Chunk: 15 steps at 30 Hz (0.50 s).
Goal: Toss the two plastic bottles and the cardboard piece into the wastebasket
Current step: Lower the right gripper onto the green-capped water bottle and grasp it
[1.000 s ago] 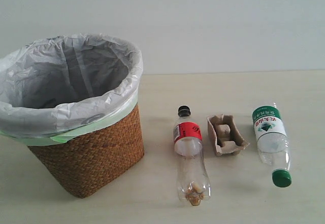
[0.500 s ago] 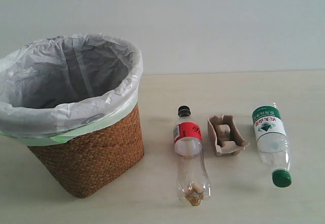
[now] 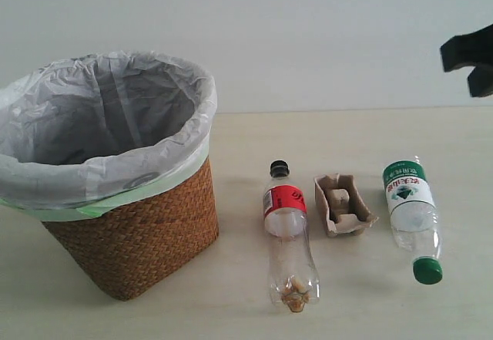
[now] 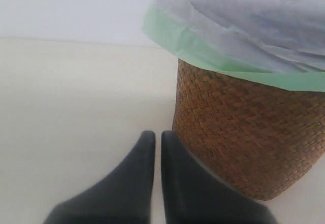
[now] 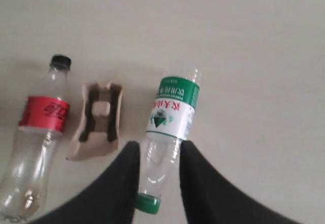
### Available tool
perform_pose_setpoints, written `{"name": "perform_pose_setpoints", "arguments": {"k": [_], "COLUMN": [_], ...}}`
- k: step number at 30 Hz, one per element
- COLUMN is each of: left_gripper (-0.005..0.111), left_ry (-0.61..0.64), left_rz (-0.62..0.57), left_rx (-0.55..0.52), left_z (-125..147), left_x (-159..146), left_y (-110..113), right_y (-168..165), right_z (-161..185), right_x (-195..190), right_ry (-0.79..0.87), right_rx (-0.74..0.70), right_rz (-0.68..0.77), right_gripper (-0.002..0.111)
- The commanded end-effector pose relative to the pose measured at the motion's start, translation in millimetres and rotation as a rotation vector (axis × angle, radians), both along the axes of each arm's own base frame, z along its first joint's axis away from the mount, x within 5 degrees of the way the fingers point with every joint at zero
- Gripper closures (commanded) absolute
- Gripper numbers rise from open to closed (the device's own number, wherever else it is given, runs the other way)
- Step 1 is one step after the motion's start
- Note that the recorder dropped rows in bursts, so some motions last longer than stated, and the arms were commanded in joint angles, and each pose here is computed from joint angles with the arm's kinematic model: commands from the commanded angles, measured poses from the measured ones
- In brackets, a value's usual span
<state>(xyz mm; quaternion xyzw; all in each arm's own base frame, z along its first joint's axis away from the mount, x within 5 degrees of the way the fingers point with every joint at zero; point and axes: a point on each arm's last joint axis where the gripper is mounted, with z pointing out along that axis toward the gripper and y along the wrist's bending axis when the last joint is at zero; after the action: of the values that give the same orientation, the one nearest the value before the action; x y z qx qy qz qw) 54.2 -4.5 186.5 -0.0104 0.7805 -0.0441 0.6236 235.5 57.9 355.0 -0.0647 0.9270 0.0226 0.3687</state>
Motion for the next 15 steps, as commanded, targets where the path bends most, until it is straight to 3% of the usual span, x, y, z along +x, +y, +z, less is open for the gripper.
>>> {"name": "perform_pose_setpoints", "arguments": {"k": [1,2,4,15], "left_gripper": [0.103,0.103,0.103,0.103], "left_ry": [0.0,0.0,0.0,0.0], "left_rz": [0.002,0.002,0.002,0.002], "left_rx": [-0.002,-0.002,-0.002,-0.002], "left_z": [-1.1,-1.1,-1.1,-1.1], "left_x": [-0.1,-0.1,-0.1,-0.1], "left_y": [0.1,0.1,0.1,0.1], "right_y": [8.8,10.7,11.7,25.9], "right_z": [-22.4,-31.0,-41.6,-108.8], "right_x": [35.8,45.3,57.1,104.2], "right_ry": [0.186,0.219,0.248,0.375], "right_rx": [-0.085,-0.091,-0.089,-0.117], "right_rz": [0.011,-0.008,-0.054,-0.055], "right_gripper": [0.055,0.049,0.046,0.046]}}
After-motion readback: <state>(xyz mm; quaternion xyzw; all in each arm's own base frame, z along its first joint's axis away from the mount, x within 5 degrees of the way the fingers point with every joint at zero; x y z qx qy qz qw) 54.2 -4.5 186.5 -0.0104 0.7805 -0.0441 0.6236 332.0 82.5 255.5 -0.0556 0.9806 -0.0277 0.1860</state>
